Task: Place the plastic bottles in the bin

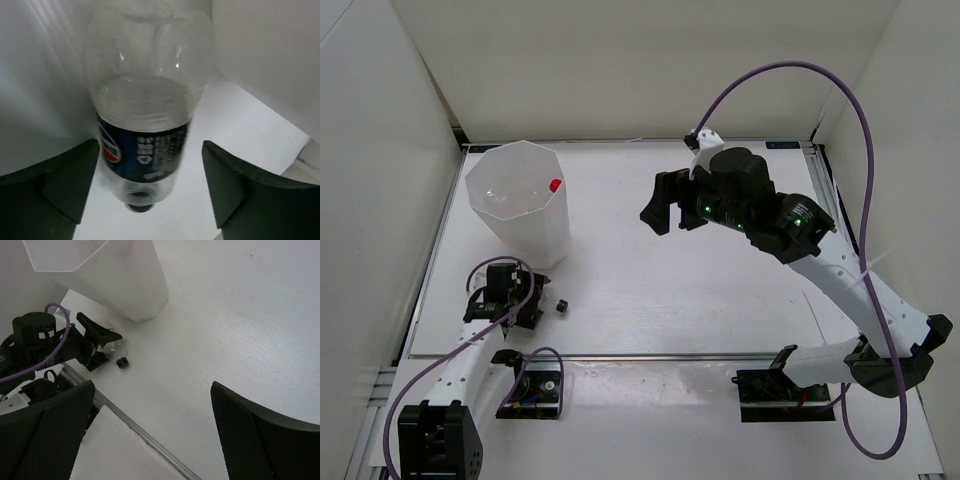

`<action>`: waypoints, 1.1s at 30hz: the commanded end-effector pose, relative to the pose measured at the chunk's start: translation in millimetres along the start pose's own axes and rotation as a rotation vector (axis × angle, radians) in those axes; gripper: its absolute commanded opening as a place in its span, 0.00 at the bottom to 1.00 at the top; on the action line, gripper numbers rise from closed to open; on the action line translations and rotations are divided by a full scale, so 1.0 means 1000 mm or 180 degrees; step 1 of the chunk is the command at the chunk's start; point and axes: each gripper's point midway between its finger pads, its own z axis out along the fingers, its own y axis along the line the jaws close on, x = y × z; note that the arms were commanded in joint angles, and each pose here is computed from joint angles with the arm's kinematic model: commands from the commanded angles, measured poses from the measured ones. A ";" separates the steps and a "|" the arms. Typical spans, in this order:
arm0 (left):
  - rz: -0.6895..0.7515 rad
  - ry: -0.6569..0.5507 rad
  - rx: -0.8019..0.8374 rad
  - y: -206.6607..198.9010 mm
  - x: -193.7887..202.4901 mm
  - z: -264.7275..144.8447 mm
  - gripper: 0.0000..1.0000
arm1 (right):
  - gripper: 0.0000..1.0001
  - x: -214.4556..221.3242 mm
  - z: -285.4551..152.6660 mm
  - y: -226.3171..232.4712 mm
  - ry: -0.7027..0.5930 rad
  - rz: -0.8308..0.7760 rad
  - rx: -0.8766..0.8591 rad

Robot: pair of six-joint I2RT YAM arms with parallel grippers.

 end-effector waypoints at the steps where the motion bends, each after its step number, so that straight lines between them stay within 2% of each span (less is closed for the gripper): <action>1: -0.0088 0.0128 -0.0046 0.009 0.007 0.009 0.92 | 1.00 -0.002 -0.006 -0.006 -0.0022 -0.0039 0.0064; 4: 0.0061 0.0237 0.0039 0.008 0.010 0.005 0.65 | 1.00 -0.003 -0.006 -0.010 -0.0034 -0.0025 0.0092; 6: 0.0165 0.0365 0.0338 -0.009 0.013 -0.009 0.56 | 1.00 -0.004 -0.006 -0.013 -0.0043 -0.0012 0.0117; 7: 0.0199 0.0370 0.0637 -0.031 0.012 -0.030 0.56 | 1.00 -0.004 -0.006 -0.012 -0.0044 0.0017 0.0117; 10: 0.0170 0.0188 0.0976 -0.060 0.000 -0.075 0.56 | 1.00 -0.004 -0.006 -0.012 -0.0044 0.0017 0.0117; 11: 0.0162 -0.0093 0.1178 -0.077 -0.015 -0.111 0.56 | 1.00 0.000 -0.003 -0.014 -0.0004 0.0045 0.0134; 13: 0.0232 -0.0433 0.1358 -0.091 -0.033 -0.151 0.57 | 1.00 0.005 -0.001 -0.014 0.0045 0.0045 0.0117; 14: 0.0267 -0.0751 0.1591 -0.111 -0.051 -0.192 0.57 | 1.00 0.006 -0.001 -0.012 0.0062 0.0045 0.0077; 16: 0.0562 -0.1068 0.1722 -0.127 -0.067 -0.226 0.57 | 1.00 0.009 0.000 -0.013 0.0098 0.0058 0.0068; 17: 0.0667 -0.1149 0.1653 -0.139 -0.075 -0.230 0.57 | 1.00 0.009 0.004 -0.013 0.0098 0.0058 0.0067; 18: 0.0742 -0.1377 0.1792 -0.157 -0.088 -0.262 0.57 | 1.00 0.013 0.005 -0.013 0.0138 0.0059 0.0047; 19: 0.1032 -0.1563 0.1823 -0.171 -0.097 -0.272 0.57 | 1.00 0.013 0.009 -0.010 0.0144 0.0089 0.0008; 22: 0.1340 -0.1966 0.1729 -0.215 -0.129 -0.284 0.57 | 1.00 0.011 0.019 -0.005 0.0202 0.0091 -0.0041; 23: 0.1402 -0.1962 0.1603 -0.228 -0.137 -0.268 0.58 | 1.00 0.006 0.018 0.001 0.0189 0.0092 -0.0121; 25: 0.1486 -0.2011 0.1600 -0.248 -0.145 -0.263 0.60 | 1.00 0.004 0.025 0.003 0.0213 0.0093 -0.0143; 26: 0.1525 -0.1904 0.1486 -0.259 -0.148 -0.241 0.60 | 1.00 0.000 0.023 0.007 0.0185 0.0092 -0.0187; 28: 0.1626 -0.1775 0.1428 -0.269 -0.144 -0.224 0.62 | 1.00 -0.002 0.026 0.006 0.0218 0.0093 -0.0141; 29: 0.1694 -0.1725 0.1397 -0.272 -0.141 -0.219 0.68 | 1.00 -0.007 0.025 0.002 0.0169 0.0104 -0.0102; 30: 0.1684 -0.1771 0.1303 -0.271 -0.143 -0.217 0.93 | 1.00 -0.002 0.024 0.000 0.0231 0.0107 -0.0075; 31: 0.1687 -0.1798 0.1243 -0.269 -0.143 -0.215 1.00 | 1.00 -0.006 0.022 -0.002 0.0213 0.0119 -0.0055; 33: 0.1647 -0.1945 0.1349 -0.269 -0.143 -0.238 1.00 | 1.00 0.000 0.020 -0.011 0.0291 0.0191 0.0059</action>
